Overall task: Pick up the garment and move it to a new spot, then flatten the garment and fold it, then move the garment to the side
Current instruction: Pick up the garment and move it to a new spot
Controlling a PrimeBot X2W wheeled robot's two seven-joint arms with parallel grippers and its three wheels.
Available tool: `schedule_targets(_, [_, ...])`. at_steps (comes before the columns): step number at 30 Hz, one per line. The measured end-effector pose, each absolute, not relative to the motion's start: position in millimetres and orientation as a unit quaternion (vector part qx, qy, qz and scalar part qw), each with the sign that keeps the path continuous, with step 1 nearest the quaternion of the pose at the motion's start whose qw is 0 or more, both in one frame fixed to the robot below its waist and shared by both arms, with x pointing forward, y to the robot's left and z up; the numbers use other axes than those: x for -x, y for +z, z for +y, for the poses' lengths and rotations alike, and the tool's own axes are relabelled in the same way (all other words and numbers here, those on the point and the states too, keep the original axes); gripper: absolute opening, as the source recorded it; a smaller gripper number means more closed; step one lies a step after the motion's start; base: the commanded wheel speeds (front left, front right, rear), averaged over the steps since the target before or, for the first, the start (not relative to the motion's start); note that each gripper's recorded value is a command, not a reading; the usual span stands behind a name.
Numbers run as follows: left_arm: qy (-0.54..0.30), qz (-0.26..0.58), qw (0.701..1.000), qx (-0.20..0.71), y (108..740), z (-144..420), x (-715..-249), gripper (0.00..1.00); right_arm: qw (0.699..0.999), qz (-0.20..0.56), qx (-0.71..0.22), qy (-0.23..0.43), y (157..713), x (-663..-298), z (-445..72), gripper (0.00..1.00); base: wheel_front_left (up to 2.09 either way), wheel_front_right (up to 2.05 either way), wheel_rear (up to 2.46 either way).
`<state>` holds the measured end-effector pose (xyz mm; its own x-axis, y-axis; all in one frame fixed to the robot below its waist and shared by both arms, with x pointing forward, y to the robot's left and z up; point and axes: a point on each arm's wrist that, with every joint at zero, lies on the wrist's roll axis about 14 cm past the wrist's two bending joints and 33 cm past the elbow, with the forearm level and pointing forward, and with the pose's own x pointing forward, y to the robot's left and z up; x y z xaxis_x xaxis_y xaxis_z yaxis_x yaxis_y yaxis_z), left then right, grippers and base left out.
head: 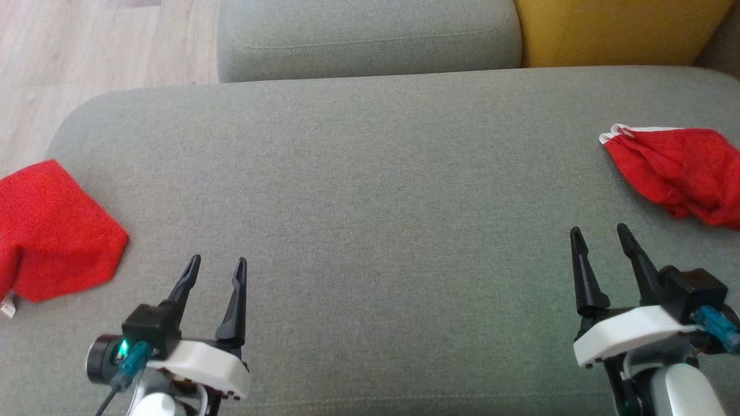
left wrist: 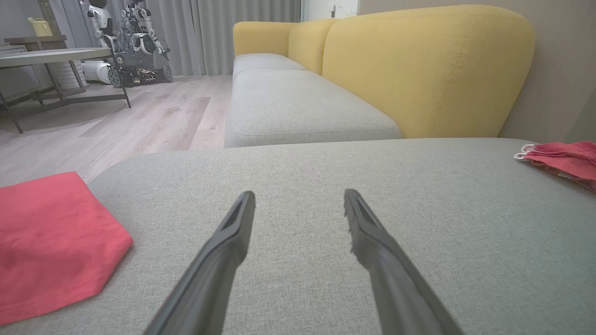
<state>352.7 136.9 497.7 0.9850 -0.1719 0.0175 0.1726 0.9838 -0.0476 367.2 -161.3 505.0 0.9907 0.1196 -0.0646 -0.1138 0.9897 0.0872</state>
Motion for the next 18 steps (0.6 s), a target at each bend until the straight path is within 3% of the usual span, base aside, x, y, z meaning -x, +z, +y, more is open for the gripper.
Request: schedule_targets(18, [-0.051, -0.009, 0.998, 0.025, 499.6, 160.0, -350.5, 1.0, 0.995, 0.038, -0.051, 0.079, 504.5, -377.2, -147.4, 1.0, 0.0, 0.0, 0.0])
